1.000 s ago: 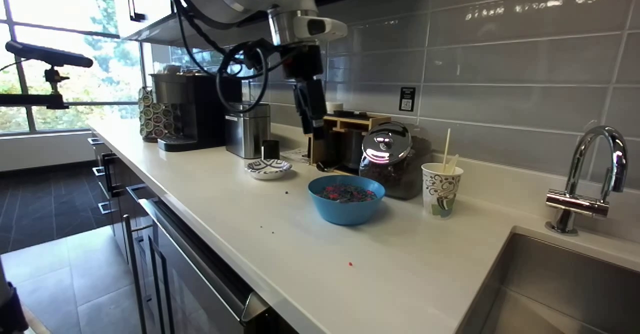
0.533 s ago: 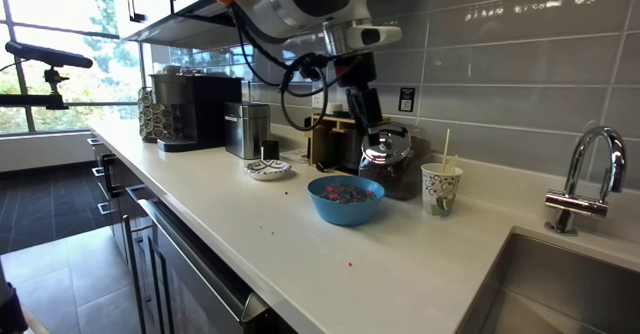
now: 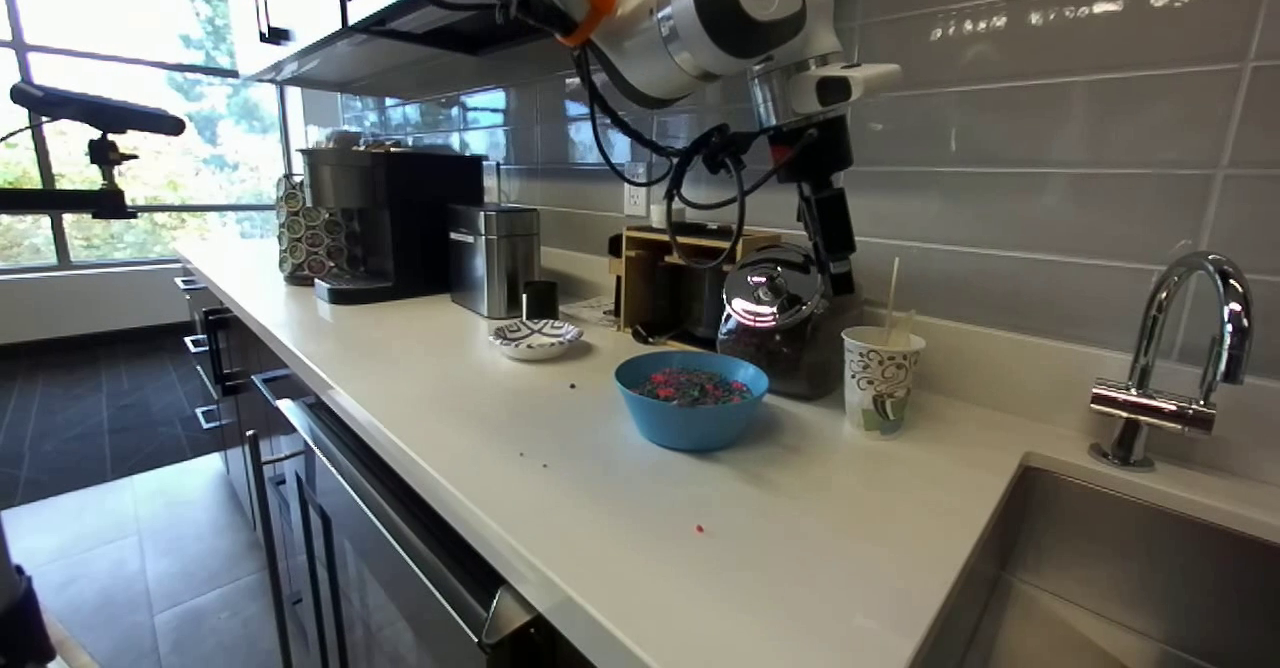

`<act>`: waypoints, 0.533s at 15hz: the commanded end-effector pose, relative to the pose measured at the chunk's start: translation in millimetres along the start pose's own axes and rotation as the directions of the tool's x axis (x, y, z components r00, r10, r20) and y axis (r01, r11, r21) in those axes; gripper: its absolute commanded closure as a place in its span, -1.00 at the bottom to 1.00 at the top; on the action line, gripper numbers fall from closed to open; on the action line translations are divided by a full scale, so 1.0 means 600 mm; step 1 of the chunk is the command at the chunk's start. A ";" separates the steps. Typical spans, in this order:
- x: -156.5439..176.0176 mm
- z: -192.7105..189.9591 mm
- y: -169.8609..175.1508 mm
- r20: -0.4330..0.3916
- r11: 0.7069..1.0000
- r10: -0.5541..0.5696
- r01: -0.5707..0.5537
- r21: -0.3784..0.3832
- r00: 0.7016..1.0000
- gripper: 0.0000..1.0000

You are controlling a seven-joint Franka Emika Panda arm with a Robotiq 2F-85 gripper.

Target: Remove the knife from the cup

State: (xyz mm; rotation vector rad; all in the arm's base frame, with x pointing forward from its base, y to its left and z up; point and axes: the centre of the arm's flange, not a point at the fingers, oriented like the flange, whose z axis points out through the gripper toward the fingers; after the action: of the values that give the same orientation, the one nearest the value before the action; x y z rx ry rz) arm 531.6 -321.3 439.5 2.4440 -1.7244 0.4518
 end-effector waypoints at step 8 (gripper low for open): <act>0.042 0.016 -0.023 -0.036 0.998 0.060 -0.060 -0.002 0.998 -1.00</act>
State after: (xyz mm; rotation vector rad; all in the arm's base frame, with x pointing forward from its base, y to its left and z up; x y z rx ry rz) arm 539.8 -328.5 440.2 2.4187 -1.7451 0.4692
